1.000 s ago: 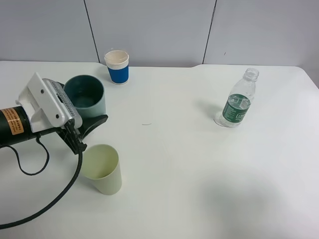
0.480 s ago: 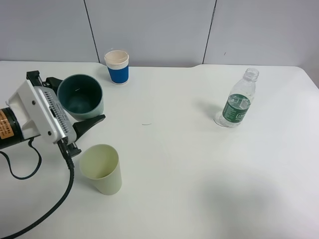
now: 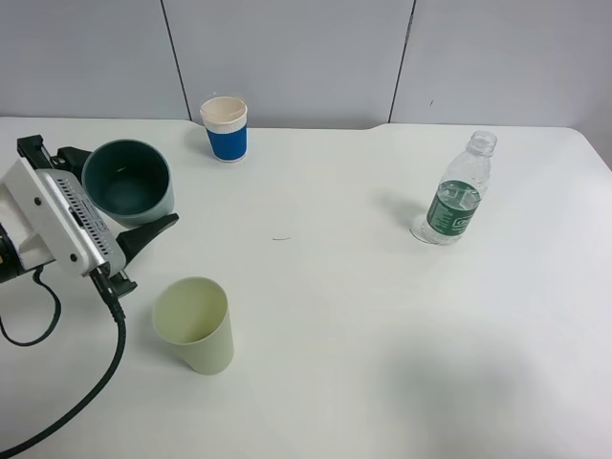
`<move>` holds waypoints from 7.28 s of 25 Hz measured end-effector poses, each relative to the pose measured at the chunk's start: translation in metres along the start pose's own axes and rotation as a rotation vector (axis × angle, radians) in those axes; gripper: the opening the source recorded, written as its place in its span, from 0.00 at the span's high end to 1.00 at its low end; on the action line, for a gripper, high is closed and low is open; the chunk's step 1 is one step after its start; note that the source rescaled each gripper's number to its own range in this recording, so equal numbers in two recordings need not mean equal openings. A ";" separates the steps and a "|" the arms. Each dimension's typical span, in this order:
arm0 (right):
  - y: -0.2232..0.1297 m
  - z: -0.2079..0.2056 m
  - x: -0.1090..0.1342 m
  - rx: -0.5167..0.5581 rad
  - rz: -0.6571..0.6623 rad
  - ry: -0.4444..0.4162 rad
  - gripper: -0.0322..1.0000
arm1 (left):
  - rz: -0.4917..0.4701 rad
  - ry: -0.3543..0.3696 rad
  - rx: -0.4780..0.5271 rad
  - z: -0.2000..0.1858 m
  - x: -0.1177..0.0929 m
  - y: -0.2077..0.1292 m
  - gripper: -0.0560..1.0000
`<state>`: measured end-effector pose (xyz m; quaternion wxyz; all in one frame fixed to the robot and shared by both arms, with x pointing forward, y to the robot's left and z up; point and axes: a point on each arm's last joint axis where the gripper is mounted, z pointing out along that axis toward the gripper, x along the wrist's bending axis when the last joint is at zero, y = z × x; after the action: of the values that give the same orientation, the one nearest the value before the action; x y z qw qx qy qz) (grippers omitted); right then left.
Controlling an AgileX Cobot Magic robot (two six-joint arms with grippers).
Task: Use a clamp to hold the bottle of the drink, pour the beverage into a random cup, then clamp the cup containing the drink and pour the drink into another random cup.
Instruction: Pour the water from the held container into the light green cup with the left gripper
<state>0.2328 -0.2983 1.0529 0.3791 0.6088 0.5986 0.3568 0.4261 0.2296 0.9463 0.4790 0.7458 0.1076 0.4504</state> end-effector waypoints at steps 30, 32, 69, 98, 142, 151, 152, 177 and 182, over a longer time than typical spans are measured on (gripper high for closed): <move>0.000 0.000 0.000 0.000 0.000 0.000 0.05 | 0.314 -0.063 -0.026 -0.016 -0.017 -0.004 0.93; 0.000 0.000 0.000 0.000 0.000 0.000 0.05 | 0.335 -0.067 -0.029 -0.016 -0.017 -0.003 0.93; 0.000 0.000 0.000 0.000 0.000 0.000 0.05 | 0.608 -0.086 -0.058 -0.016 -0.020 -0.002 0.93; 0.000 0.000 0.000 0.000 0.000 0.000 0.05 | 0.727 -0.050 -0.051 -0.016 -0.016 -0.002 0.93; 0.000 0.000 0.000 0.000 0.000 0.000 0.05 | 0.993 -0.039 -0.061 -0.016 -0.016 -0.002 0.93; 0.000 0.000 0.000 0.000 0.000 0.000 0.05 | 1.080 -0.053 -0.095 -0.016 -0.019 0.000 0.93; 0.000 0.000 0.000 0.000 0.000 0.000 0.05 | 1.094 -0.053 -0.098 -0.016 -0.019 0.000 0.93; 0.000 0.000 0.000 0.000 0.000 0.000 0.05 | 1.378 -0.038 -0.141 -0.017 -0.021 0.002 0.93; 0.000 0.000 0.000 0.000 0.000 0.000 0.05 | 1.365 -0.041 -0.150 -0.017 -0.021 0.003 0.93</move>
<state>0.2328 -0.2983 1.0529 0.3791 0.6088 0.5986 0.3568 0.4003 0.2261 0.9385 0.1401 0.6199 -0.4270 0.6433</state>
